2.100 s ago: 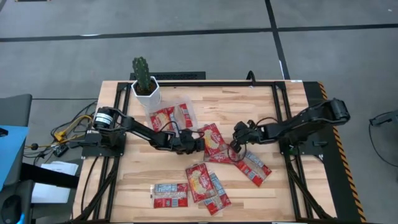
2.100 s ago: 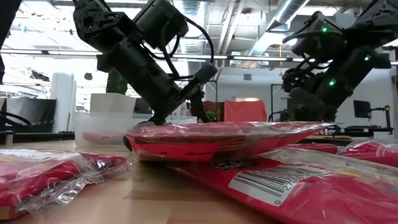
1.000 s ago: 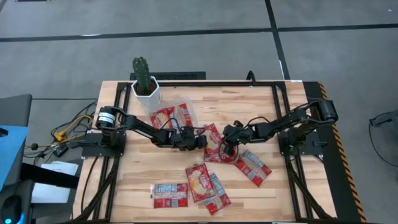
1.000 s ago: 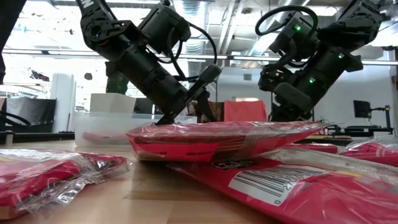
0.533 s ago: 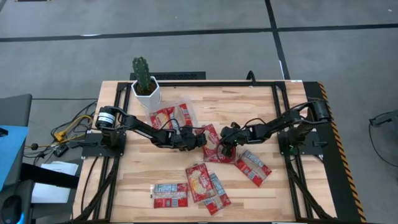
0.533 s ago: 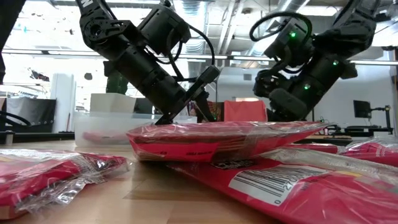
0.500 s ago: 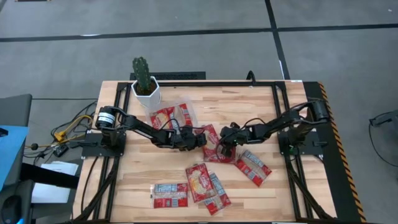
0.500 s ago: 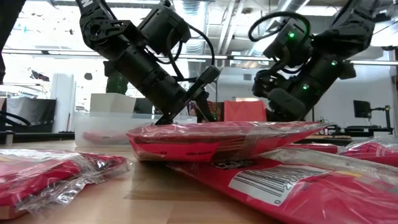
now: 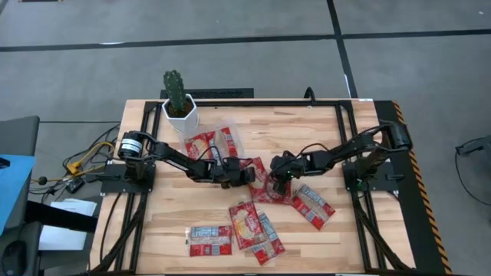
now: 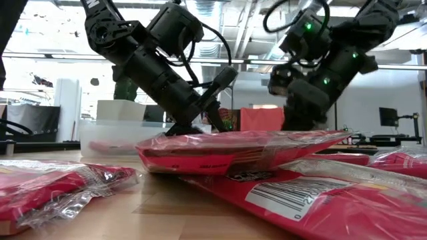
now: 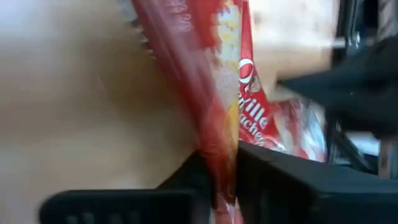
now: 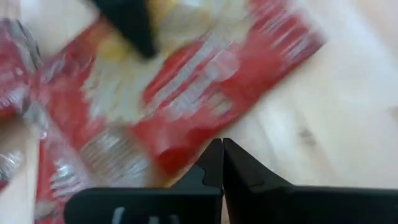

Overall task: Sort popcorn bags into baskets
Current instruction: Put the red popcorn bag into the transparent bin

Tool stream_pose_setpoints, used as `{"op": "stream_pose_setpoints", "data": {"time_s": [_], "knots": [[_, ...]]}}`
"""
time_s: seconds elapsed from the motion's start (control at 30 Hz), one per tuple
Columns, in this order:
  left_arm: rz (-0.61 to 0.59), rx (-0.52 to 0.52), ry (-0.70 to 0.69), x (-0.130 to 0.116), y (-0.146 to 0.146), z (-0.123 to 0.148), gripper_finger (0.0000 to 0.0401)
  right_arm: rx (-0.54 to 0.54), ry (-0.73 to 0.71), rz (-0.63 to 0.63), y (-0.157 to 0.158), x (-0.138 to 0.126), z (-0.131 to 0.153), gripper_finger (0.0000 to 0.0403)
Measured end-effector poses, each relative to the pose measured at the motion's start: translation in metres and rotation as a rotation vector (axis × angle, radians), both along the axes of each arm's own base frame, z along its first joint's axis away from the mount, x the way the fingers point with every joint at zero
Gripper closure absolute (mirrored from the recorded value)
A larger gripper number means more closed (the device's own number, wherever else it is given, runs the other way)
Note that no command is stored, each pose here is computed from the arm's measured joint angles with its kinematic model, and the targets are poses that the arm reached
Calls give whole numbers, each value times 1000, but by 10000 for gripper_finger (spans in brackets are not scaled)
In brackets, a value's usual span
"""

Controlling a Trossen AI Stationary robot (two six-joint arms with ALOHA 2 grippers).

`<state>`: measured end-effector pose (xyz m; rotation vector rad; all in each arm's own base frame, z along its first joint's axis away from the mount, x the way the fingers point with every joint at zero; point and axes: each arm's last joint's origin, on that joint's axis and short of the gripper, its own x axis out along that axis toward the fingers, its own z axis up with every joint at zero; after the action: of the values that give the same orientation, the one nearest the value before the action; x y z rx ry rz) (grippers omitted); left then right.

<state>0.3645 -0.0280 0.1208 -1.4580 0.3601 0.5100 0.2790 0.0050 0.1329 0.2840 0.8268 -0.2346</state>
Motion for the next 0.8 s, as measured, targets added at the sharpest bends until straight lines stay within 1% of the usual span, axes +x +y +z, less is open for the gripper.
{"op": "stream_pose_setpoints", "data": {"time_s": [0.03, 0.2, 0.33, 0.43, 0.5, 0.57, 0.6, 0.67, 0.73, 0.8], "knots": [[-11, -8, -11, 0, 0, 2, 388, -10, 2, 3, -1, -2, 4, 386], [-11, -33, -43, 0, 0, 11, 391, -34, -44, -4, -7, -14, 32, 378], [-19, -20, -106, -2, 2, 32, 396, -41, -76, -44, -16, -26, 51, 373], [-43, 9, -168, -6, 6, 55, 396, -43, -102, -64, -21, -33, 61, 377], [-52, 41, -228, -10, 10, 75, 397, -43, -124, -70, -22, -35, 67, 381], [-53, 95, -284, -17, 15, 98, 398, -45, -137, -73, -22, -37, 70, 384], [-45, 129, -289, -23, 18, 109, 398, -47, -142, -75, -23, -37, 71, 385], [-16, 208, -266, -37, 27, 127, 399, -51, -140, -79, -23, -37, 71, 385], [25, 279, -170, -54, 39, 138, 399, -55, -136, -87, -23, -38, 70, 380], [62, 329, -59, -70, 52, 141, 399, -58, -134, -89, -23, -36, 68, 375]]}}
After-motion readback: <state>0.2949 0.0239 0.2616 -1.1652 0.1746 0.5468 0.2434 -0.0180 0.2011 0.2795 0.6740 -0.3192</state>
